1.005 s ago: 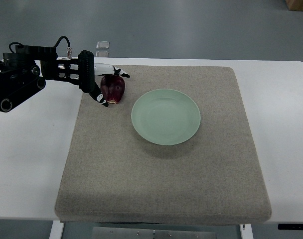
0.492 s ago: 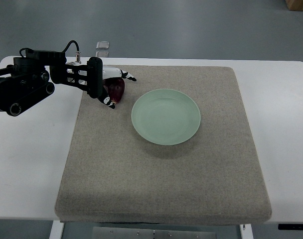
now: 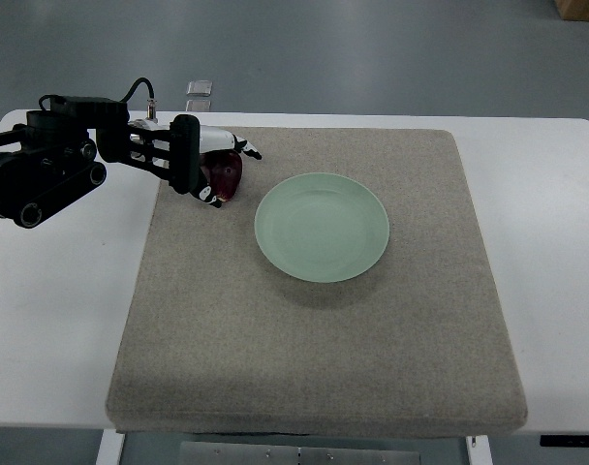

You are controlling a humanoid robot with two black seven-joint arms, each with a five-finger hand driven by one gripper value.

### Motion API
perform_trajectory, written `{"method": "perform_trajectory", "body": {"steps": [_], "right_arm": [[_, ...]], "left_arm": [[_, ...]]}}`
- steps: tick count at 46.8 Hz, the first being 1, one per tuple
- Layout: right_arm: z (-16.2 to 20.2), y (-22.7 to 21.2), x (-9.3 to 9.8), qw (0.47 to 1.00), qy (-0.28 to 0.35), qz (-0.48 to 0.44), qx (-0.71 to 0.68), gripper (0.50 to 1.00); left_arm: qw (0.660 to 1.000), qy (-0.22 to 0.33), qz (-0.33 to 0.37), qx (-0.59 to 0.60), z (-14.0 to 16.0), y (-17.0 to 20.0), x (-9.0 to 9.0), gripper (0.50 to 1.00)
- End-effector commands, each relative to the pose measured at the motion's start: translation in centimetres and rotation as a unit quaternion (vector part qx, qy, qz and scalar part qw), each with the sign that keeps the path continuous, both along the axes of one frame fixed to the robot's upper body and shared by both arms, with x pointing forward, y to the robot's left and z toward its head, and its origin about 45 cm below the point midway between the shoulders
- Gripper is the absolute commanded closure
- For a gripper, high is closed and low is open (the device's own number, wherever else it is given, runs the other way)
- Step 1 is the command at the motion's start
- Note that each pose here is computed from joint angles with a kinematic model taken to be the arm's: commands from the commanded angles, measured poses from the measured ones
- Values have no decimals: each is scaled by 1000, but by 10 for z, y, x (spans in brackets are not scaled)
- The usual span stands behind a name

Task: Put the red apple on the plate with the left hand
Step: 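Close the left hand fingers around the red apple, then carry the apple with the left hand over the green plate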

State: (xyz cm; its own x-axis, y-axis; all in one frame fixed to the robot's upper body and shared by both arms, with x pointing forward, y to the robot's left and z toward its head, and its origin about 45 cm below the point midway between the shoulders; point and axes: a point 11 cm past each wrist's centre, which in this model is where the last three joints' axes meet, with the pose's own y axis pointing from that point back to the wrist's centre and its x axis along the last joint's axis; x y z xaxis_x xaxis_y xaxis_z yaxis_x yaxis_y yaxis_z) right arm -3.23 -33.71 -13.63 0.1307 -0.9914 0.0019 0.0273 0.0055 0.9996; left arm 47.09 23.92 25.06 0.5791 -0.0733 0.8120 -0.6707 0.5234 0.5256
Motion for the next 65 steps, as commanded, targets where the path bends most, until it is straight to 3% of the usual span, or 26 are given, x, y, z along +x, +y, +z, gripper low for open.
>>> {"method": "perform_trajectory", "body": {"steps": [1,24,29,39,45,65], "right_arm": [[0,0,0,1000,0,0,0,536],[0,0,0,1000,0,0,0,536],[0,0,0,1000,0,0,0,536],[0,0,0,1000,0,0,0,536],[0,0,0,1000,0,0,0,536],[0,0,0,1000,0,0,0,536]], "left_arm": [[1000,1,0,0,-1,0,0,598],[1000,-3,-4,28,-5,6,0,651],[1000,-5,-4,28,-3,5,1,696],[1000,-11,-6,29,3,4,3,868],[1000,-11,-5,28,3,4,3,907],[999,-34,-34,18,30,-18,6,907]]}}
